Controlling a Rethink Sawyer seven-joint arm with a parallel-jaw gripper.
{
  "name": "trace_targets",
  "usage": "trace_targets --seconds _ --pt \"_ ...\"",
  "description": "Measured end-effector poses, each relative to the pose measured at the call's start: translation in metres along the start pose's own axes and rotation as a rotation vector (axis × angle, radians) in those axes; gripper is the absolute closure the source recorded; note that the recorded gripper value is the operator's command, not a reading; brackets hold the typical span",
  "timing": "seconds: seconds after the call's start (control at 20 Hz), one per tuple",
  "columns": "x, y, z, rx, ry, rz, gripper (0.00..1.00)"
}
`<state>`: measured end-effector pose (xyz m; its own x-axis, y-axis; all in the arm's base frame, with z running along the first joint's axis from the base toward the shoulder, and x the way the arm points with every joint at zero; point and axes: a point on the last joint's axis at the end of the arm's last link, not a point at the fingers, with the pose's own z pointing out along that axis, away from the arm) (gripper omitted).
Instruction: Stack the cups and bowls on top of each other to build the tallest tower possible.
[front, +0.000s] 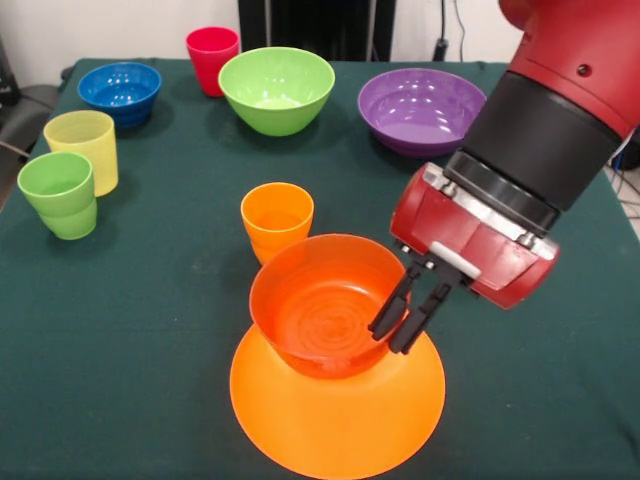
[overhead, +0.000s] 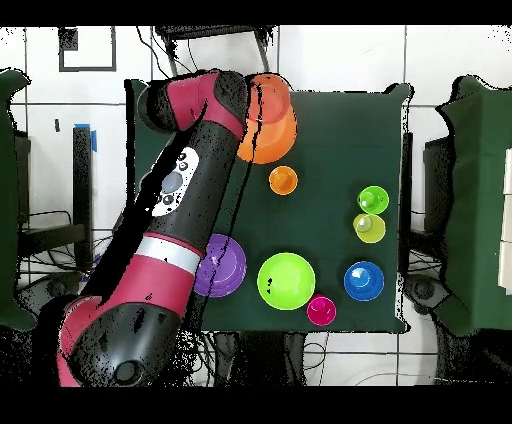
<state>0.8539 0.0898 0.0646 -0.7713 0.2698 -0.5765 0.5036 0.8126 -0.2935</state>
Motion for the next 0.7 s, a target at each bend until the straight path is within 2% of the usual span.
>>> trace_targets --seconds 0.25,0.7 --pt "0.008 -0.006 0.007 0.005 0.014 0.008 1.0" --pt "0.019 -0.016 0.018 0.005 0.013 0.017 1.0"
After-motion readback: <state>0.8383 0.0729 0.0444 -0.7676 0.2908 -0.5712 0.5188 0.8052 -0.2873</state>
